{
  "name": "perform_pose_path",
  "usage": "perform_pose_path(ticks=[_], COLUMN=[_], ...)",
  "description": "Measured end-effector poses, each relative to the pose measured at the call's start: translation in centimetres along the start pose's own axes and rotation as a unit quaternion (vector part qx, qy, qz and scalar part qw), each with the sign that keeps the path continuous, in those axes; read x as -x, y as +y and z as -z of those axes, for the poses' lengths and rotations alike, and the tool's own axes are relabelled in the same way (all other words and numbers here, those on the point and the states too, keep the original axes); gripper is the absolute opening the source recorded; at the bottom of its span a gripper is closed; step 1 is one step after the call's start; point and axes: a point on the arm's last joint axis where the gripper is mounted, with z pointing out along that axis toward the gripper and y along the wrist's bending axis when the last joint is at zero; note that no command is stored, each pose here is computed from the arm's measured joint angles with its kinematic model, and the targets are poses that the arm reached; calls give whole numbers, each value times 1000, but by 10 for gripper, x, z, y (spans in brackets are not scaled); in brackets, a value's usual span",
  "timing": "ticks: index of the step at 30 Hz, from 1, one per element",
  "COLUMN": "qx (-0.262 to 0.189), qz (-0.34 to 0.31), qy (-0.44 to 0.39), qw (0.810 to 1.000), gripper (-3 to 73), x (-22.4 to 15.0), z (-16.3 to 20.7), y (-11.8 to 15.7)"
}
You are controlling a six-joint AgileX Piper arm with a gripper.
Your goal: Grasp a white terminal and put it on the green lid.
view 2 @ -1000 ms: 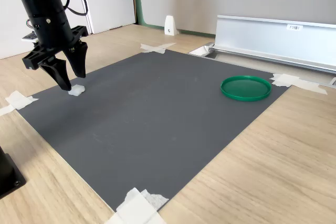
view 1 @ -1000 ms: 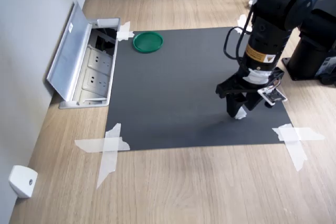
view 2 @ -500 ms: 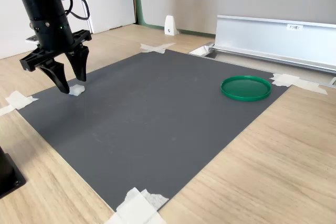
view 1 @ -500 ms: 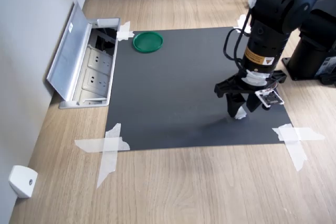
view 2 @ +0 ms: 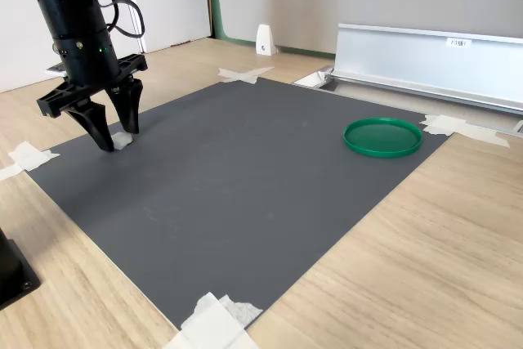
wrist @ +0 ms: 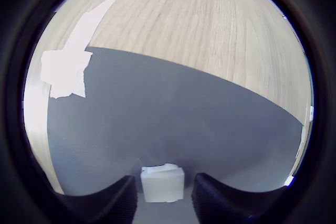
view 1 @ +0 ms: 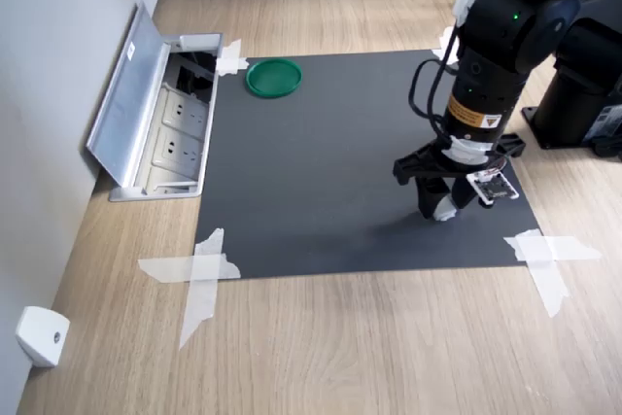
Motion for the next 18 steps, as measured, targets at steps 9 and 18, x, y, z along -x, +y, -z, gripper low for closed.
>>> perform_pose_path(ticks=[9,18], qx=[-2,13], qz=[-2,-54], qy=[-1,1], qw=[1000,998], gripper=[266,266], x=[0,3], z=[0,15], y=[0,-14])
